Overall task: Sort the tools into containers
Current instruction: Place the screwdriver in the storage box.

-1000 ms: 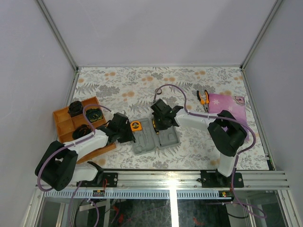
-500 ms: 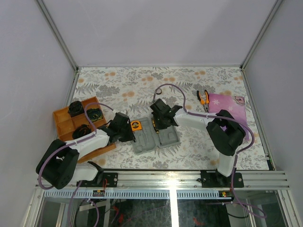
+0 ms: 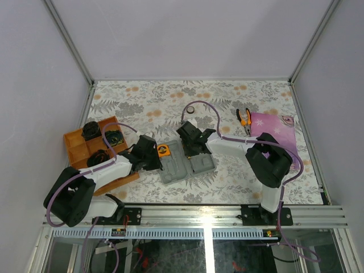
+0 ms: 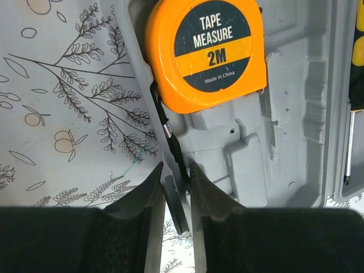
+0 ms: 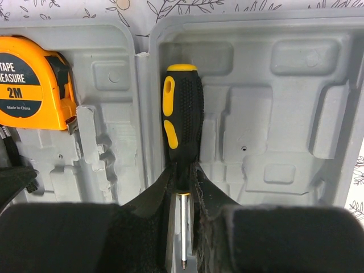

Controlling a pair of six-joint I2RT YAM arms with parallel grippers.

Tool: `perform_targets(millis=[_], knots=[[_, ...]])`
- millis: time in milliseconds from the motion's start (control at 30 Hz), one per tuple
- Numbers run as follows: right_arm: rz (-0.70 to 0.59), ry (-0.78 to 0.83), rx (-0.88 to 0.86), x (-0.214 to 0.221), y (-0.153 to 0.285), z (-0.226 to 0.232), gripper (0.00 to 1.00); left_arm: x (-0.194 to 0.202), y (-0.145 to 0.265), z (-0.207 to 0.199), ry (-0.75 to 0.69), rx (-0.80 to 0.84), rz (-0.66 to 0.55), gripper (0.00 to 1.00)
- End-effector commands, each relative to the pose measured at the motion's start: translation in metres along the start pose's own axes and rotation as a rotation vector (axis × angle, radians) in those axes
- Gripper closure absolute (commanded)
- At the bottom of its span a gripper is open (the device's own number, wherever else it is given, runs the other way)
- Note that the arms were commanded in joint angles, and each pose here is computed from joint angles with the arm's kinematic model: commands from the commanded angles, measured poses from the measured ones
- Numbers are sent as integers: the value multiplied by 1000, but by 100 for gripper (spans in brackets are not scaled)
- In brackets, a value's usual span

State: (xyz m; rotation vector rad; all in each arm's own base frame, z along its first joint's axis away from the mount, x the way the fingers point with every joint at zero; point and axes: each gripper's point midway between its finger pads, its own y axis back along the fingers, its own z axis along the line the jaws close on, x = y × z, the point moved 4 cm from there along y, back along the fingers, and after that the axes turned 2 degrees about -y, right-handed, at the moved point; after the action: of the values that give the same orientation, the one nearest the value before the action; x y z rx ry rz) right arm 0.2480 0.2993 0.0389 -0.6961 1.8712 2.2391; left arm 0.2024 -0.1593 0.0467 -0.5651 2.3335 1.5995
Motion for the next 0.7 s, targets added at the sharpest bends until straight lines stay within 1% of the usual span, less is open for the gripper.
perform_targets(millis=[0,133,267,367,467,567,667], knots=[[572,136,311,167,-39,-85,100,13,-9,-8,-42,50,42,90],[469,128,264,139,-20,-73,100,14,-7,-4,-46,27,41,90],[325,110,196,104,7,-58,99,16,-4,3,-46,-14,38,90],[226,94,142,80,27,-48,95,18,-1,8,-38,-34,33,89],[128,70,75,61,45,-38,88,20,0,9,-30,-35,32,89],[44,47,-2,46,59,-29,80,22,-1,10,-27,-34,35,88],[-31,23,-57,35,71,-24,76,23,-1,11,-27,-37,39,88]])
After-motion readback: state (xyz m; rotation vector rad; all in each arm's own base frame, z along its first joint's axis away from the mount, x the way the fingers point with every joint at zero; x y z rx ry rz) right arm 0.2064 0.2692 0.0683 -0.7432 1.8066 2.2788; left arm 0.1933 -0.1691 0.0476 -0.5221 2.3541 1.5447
